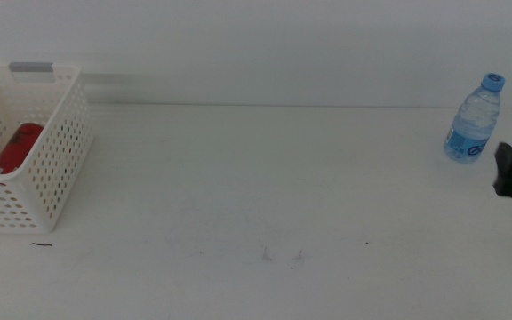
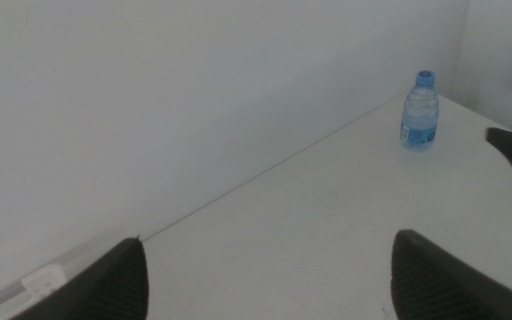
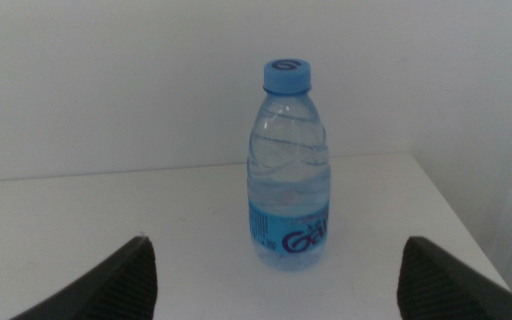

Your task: Use arms to grab the bottles and put them into the dustbin to the left of the table.

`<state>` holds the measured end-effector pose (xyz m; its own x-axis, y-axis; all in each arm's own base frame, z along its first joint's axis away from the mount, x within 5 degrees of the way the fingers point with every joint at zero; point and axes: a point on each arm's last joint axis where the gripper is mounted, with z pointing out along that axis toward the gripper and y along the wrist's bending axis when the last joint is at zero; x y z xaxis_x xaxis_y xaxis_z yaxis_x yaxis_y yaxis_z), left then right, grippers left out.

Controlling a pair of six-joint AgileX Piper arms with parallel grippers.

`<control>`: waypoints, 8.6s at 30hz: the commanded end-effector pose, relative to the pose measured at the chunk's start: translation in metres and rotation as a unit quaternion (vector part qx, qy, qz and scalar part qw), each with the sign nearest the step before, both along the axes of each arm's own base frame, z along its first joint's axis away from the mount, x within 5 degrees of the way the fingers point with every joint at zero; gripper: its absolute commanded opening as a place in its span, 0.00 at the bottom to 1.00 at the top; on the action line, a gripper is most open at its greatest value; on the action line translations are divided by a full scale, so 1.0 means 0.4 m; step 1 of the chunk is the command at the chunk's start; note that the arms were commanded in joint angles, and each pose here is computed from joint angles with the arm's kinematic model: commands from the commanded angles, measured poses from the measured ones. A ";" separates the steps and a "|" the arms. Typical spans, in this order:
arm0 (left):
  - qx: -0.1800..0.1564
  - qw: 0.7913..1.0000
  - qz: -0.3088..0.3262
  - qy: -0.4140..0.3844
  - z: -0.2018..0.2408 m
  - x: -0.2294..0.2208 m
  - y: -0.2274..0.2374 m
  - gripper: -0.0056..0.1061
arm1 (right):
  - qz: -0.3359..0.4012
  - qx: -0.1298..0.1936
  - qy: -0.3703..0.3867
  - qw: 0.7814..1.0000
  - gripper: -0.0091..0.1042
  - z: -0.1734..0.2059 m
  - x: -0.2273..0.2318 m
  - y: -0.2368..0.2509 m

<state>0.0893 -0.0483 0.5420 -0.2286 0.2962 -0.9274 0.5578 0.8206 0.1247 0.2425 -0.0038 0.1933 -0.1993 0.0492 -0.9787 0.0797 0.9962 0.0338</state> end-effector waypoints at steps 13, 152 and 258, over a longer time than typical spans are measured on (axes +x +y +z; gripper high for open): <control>-0.006 1.000 0.002 -0.005 0.003 -0.009 0.002 0.89 | 0.005 -0.048 0.043 0.998 0.88 -0.078 0.261 -0.004; -0.005 1.000 0.004 -0.005 0.003 -0.008 0.003 0.89 | 0.408 -0.108 0.089 0.902 0.83 0.627 -0.264 0.280; -0.141 0.987 0.073 -0.027 -1.141 0.687 -0.312 0.88 | 0.415 -0.093 0.091 0.901 0.83 0.628 -0.267 0.284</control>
<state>0.3620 -0.1742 0.0853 -0.1978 0.0030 -0.9802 0.4422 0.8927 -0.0865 0.1364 0.1102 0.4425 -0.2634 -0.3476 -0.8999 -0.7044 0.7067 -0.0668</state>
